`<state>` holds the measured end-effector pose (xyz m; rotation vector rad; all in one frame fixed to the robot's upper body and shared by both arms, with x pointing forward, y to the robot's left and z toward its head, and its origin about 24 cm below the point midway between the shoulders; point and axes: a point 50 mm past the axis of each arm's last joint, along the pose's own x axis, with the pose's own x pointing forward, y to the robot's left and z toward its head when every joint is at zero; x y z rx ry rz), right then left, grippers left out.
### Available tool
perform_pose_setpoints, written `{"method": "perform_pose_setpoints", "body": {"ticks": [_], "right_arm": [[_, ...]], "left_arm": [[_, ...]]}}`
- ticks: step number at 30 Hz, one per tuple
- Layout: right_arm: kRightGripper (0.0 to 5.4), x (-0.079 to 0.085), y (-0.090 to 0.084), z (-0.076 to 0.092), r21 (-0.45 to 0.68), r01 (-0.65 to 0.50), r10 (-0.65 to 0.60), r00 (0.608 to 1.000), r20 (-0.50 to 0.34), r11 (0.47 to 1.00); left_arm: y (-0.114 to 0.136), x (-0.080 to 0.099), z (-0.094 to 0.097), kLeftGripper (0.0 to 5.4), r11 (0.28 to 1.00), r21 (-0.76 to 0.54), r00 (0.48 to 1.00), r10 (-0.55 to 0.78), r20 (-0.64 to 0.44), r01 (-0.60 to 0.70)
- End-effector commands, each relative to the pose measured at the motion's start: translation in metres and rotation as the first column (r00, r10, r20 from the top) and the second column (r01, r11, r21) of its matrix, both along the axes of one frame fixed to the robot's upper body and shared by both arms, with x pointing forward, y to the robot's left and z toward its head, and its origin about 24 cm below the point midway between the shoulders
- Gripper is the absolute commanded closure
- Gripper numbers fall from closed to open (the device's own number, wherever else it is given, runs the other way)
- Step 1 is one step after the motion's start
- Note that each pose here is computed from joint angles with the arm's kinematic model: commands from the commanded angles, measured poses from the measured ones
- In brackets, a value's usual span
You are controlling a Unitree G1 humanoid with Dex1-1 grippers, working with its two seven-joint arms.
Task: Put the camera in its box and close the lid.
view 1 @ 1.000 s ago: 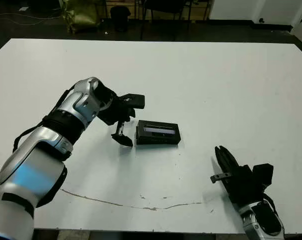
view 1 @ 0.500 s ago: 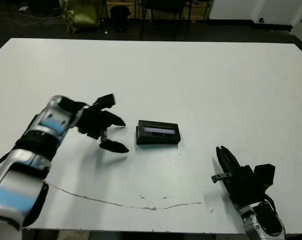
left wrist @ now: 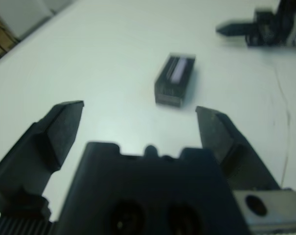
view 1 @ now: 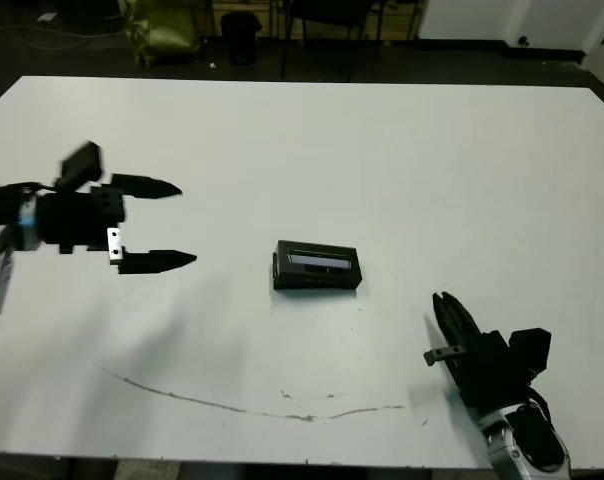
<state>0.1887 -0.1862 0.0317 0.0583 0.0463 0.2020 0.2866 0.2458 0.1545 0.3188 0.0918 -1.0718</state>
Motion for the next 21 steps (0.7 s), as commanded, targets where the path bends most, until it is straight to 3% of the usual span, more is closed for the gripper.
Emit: {"method": "perform_pose_setpoints", "body": {"ticks": [1, 7, 12, 18, 21], "right_arm": [[5.4, -0.003, -0.003, -0.01, -0.012, 0.01, -0.011, 0.998, -0.054, 1.0], [5.4, -0.005, -0.004, -0.006, -0.033, 0.037, -0.039, 0.998, -0.054, 0.999], [5.4, -0.004, -0.005, -0.007, -0.026, 0.022, -0.023, 0.999, -0.037, 0.999], [5.4, -0.004, -0.004, -0.005, -0.058, 0.03, -0.033, 0.999, -0.04, 0.998], [5.4, -0.004, -0.004, -0.006, -0.006, 0.018, -0.018, 0.999, -0.033, 1.0]], "left_arm": [[-0.008, -0.005, -0.014, 0.01, 0.997, -0.071, 0.999, 0.037, 0.019, -0.036], [-0.027, -0.005, -0.033, 0.01, 0.992, -0.127, 0.998, -0.004, 0.06, 0.012], [-0.039, 0.0, -0.041, 0.01, 0.988, -0.12, 0.995, -0.096, 0.021, 0.098], [-0.049, 0.009, -0.046, 0.01, 0.983, -0.069, 0.986, -0.167, 0.017, 0.168], [-0.052, 0.012, -0.044, 0.01, 0.981, -0.051, 0.982, -0.187, 0.014, 0.187]]}}
